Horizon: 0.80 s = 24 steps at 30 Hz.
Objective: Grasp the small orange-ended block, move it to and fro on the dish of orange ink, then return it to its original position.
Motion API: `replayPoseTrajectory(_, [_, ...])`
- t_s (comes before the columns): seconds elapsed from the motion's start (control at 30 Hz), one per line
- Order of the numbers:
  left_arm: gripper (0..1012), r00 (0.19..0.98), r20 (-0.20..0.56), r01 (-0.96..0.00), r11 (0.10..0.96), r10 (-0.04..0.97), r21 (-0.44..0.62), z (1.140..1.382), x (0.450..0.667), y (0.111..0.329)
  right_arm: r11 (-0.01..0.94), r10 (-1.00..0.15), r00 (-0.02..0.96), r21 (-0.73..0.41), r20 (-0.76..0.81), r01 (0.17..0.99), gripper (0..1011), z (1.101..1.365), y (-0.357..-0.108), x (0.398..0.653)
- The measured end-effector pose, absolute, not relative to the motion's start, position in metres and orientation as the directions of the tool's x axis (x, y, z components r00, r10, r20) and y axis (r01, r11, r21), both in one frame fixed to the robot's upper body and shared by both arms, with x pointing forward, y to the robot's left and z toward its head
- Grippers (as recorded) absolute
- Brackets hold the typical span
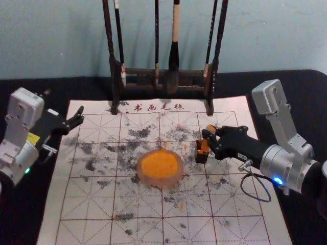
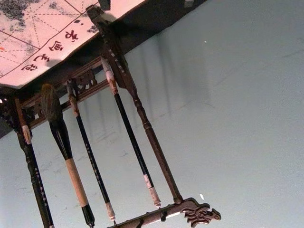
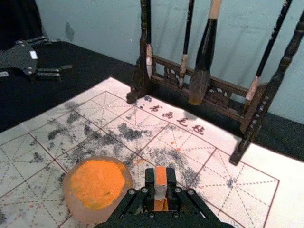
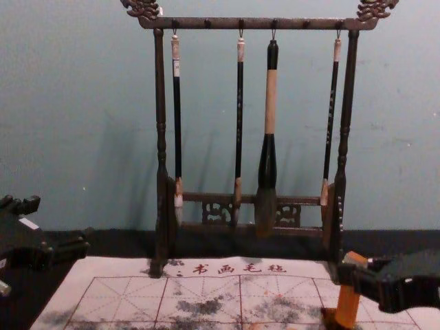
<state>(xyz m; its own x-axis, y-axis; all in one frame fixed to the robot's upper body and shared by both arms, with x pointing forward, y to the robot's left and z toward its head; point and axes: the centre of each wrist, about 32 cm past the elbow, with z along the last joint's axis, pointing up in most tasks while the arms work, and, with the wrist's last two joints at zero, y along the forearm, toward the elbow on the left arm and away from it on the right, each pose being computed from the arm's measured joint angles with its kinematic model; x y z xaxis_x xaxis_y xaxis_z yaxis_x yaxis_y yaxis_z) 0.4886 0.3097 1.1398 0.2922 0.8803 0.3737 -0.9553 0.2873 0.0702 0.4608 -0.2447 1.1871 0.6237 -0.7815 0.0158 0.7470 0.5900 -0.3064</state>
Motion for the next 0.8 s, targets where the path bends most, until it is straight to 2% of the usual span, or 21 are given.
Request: replayPoseTrajectory(0.8, [1002,0.292,0.374,-0.955,0.287,0.880,0.070,1.1398,0.4886,0.3097,0.578,-0.790,0.614,-0.329,0.006,0.747,108,1.1823,-0.2428,0.4690])
